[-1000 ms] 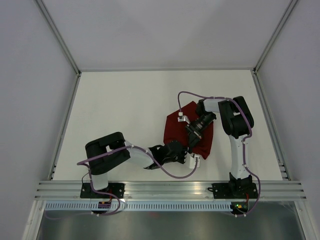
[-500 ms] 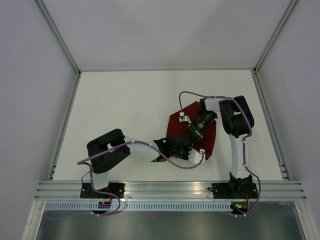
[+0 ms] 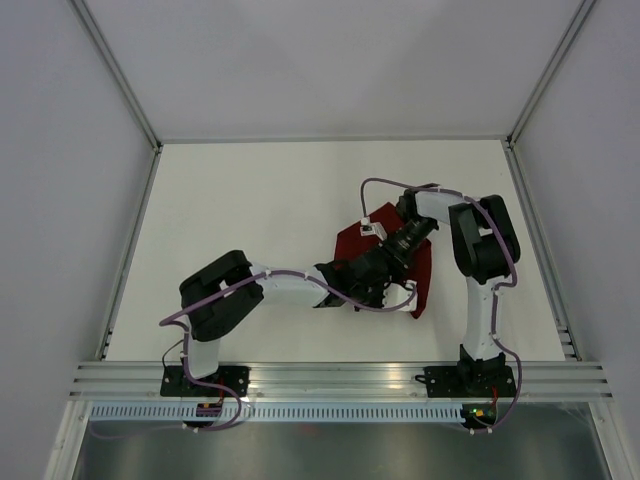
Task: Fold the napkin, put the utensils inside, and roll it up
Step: Roll the napkin with the utensil
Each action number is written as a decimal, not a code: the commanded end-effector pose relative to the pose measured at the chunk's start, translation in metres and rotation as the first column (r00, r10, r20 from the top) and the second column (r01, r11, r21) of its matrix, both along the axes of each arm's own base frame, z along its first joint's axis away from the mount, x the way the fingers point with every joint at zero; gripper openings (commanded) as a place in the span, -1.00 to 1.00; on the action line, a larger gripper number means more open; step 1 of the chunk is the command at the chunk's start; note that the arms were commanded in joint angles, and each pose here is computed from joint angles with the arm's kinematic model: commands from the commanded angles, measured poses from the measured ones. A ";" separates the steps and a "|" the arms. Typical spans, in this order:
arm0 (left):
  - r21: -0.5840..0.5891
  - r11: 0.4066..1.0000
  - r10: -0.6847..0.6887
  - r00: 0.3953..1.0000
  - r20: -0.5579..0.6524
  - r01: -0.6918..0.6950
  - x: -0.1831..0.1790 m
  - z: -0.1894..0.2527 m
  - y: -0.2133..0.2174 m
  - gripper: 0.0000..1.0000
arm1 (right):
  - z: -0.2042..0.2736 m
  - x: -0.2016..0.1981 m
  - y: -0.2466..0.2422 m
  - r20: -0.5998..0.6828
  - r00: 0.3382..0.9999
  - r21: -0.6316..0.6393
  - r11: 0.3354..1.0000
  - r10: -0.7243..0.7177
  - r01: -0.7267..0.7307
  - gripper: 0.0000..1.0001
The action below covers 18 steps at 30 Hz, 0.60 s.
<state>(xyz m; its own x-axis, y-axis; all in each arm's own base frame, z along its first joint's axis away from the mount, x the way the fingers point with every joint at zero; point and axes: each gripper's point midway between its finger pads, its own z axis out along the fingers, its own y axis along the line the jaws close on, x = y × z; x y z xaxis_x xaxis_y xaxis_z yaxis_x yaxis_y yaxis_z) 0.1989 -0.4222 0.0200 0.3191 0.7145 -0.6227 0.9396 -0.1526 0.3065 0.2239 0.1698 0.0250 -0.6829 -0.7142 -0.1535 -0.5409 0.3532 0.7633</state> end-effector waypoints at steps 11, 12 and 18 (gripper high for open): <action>0.077 0.997 0.067 0.834 -0.548 -0.030 -0.063 -0.023 0.026 -0.95 | 0.063 0.149 -0.057 0.574 0.703 0.115 0.892 -0.419 0.437 0.17; 0.072 0.996 0.082 0.801 -0.593 -0.048 -0.061 -0.021 0.027 -0.95 | 0.073 0.147 -0.062 0.594 0.678 0.134 0.884 -0.433 0.447 0.16; 0.078 0.991 0.130 0.620 -0.774 -0.111 -0.052 -0.020 0.034 -0.95 | 0.114 0.139 -0.094 0.711 0.534 0.212 0.864 -0.457 0.457 0.16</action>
<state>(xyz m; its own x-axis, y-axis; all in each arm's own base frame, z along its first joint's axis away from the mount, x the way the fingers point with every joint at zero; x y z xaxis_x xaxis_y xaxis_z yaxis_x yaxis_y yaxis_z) 0.1749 -0.4192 0.0227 -0.1242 0.6526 -0.7475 0.9621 -0.1052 -0.2517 0.3621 0.0740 0.1038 -0.6864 -0.3357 -0.6451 -0.6274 0.7220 0.2918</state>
